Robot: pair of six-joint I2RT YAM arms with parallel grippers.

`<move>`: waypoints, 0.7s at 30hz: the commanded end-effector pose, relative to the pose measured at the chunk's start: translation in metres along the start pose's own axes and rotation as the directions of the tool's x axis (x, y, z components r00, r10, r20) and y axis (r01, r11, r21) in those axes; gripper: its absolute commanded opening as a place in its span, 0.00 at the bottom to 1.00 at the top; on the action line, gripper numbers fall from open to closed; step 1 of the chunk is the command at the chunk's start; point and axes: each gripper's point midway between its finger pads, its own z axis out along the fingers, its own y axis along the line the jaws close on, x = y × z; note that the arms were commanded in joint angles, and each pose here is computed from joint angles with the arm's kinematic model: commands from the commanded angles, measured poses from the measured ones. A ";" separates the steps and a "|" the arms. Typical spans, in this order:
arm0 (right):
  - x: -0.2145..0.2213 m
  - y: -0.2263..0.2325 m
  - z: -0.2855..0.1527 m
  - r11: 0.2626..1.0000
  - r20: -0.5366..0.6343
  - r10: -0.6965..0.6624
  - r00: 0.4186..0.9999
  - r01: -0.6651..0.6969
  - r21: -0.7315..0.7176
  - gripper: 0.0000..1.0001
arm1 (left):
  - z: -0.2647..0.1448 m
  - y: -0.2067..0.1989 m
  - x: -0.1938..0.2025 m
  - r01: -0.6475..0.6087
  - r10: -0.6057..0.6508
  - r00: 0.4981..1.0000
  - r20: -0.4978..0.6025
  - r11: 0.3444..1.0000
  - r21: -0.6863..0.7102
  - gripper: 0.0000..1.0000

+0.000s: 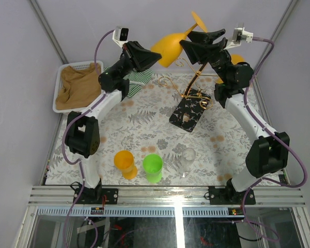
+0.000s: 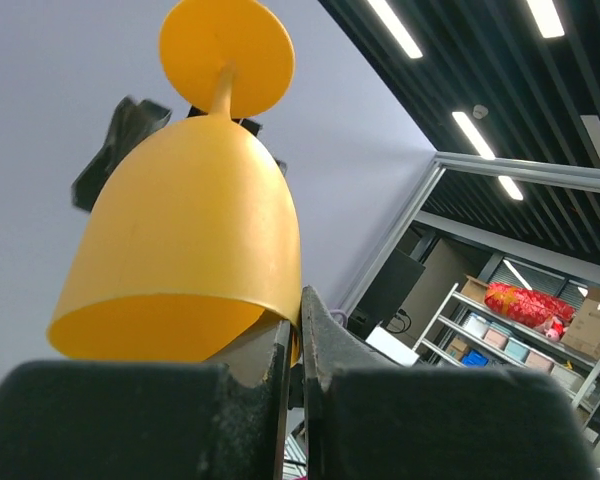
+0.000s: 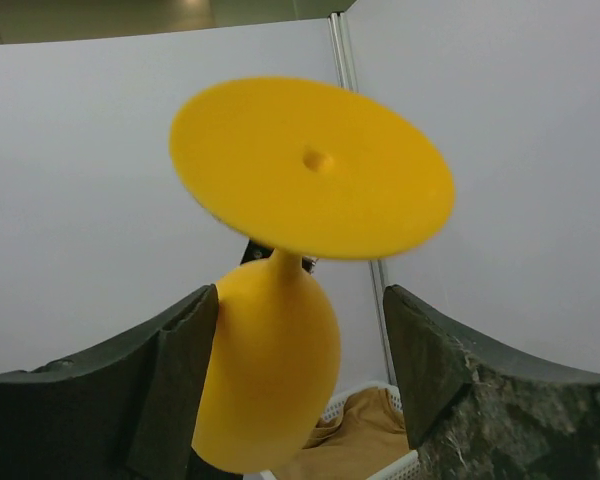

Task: Place the wine glass upside down on the wine glass rack
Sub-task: Adjust the wine glass.

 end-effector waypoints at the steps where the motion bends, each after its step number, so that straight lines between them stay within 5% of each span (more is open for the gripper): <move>1: -0.009 0.010 -0.002 0.999 0.014 -0.049 0.999 0.049 -0.014 0.76 | 0.009 -0.025 -0.008 -0.089 0.089 0.996 0.010 0.990 0.109 0.01; 12: 0.002 0.003 -0.029 0.966 -0.186 -0.201 0.962 0.226 0.126 0.89 | -0.023 -0.032 -0.051 -0.224 0.224 0.975 0.009 0.974 0.012 0.00; 17: 0.002 -0.018 -0.051 0.897 -0.368 -0.232 0.901 0.344 0.277 0.89 | -0.047 -0.014 -0.065 -0.311 0.305 0.950 -0.062 0.929 -0.200 0.00; 21: -0.016 -0.041 -0.072 0.778 -0.491 -0.228 0.841 0.460 0.427 0.90 | -0.056 0.011 -0.069 -0.394 0.342 0.919 -0.198 0.825 -0.405 0.00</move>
